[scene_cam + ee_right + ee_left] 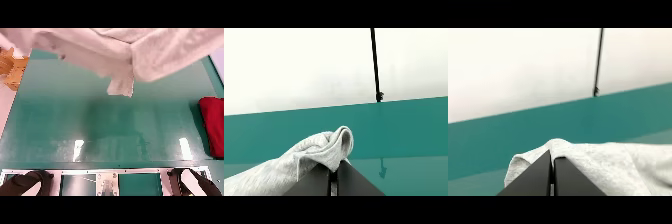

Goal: Fold the shirts.

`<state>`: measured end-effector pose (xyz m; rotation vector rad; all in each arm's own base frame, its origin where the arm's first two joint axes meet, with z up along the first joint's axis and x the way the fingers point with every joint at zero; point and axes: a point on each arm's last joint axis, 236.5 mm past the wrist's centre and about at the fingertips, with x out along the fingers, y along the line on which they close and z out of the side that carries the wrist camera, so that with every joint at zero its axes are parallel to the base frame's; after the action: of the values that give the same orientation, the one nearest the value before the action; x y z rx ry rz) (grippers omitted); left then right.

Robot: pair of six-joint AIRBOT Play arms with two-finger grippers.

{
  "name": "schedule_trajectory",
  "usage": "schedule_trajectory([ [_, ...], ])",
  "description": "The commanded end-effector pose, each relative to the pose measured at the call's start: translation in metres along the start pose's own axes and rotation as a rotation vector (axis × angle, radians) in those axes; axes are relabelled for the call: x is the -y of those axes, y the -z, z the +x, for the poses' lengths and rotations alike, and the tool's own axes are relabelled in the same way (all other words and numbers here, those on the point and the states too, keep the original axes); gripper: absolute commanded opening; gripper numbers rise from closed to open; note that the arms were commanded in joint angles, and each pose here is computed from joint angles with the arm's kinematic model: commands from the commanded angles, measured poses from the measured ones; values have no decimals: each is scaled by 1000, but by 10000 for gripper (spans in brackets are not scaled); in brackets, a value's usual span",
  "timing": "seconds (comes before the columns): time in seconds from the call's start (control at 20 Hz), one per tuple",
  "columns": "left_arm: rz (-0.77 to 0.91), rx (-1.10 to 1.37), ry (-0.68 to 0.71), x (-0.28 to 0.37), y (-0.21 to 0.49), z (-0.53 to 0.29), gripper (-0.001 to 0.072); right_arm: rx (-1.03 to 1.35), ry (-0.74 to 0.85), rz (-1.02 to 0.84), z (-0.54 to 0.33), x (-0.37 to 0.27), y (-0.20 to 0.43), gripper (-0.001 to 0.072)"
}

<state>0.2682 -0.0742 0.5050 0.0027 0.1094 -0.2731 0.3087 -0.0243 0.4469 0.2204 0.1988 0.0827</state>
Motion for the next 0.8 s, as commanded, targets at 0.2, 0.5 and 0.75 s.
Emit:
schedule_trajectory([
  [0.2,105,-176,-85,-25,74,103,20,-300,-27,171,41,25,108,12],
  [0.5,114,-633,-31,-26,311,302,20,-645,108,555,102,97,349,13],
  [0.75,-11,-799,64,0,460,369,22,-803,259,669,121,148,476,14],
])
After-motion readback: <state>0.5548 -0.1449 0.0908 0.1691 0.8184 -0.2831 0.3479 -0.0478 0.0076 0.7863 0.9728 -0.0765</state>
